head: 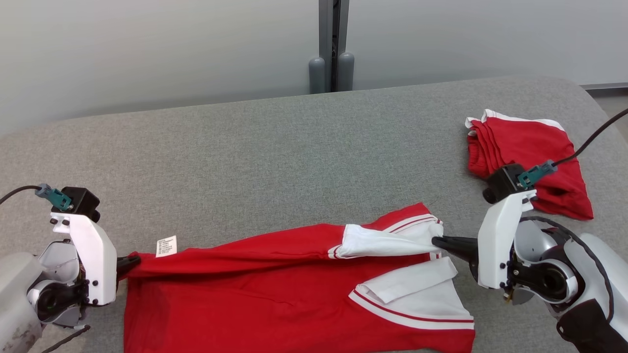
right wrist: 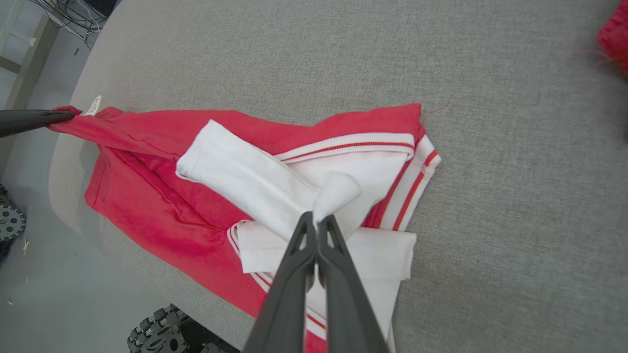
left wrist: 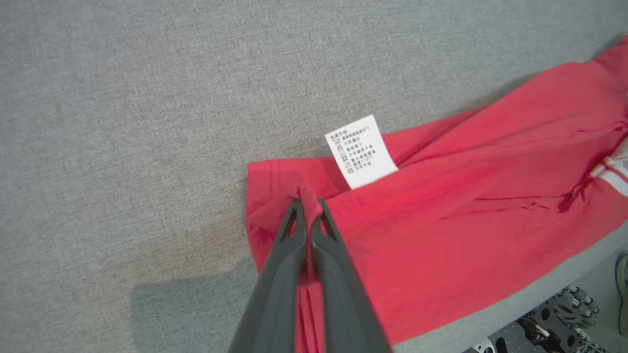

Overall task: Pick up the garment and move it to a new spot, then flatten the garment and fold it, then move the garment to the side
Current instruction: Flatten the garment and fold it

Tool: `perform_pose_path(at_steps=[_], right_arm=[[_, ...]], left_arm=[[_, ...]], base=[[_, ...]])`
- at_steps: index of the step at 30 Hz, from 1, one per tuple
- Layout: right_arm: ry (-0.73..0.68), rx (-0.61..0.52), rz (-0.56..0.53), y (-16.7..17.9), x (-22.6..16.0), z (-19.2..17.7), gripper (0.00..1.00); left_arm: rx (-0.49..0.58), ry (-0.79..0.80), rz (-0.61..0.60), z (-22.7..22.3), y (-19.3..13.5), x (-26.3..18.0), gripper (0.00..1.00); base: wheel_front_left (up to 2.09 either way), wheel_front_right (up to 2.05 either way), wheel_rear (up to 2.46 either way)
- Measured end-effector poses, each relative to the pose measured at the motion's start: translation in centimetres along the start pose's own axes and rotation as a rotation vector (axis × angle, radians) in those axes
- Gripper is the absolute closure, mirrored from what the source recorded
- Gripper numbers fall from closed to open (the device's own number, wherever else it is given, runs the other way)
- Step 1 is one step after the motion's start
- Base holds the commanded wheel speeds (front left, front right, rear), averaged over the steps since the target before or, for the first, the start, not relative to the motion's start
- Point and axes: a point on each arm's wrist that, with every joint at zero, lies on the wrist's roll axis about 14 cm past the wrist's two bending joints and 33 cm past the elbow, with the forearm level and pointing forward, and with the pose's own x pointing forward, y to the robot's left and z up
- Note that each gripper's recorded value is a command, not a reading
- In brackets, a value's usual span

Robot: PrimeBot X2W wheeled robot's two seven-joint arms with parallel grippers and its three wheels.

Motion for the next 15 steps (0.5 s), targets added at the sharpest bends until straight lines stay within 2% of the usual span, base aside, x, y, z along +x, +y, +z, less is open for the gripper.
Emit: perform_pose_path(at_steps=[7, 15], right_arm=[[0.054, 0.020, -0.024, -0.7, -0.4, -1.6, 1.00], [0.094, 0.040, -0.011, 0.0, 0.3, -3.1, 1.00]], left_arm=[[-0.006, 0.016, -0.016, -0.4, -0.4, 0.2, 1.00], [-0.009, 0.053, -0.017, -1.1, -0.3, 0.5, 1.00]], base=[[0.00, 0.00, 0.00], [0.00, 0.00, 0.00]])
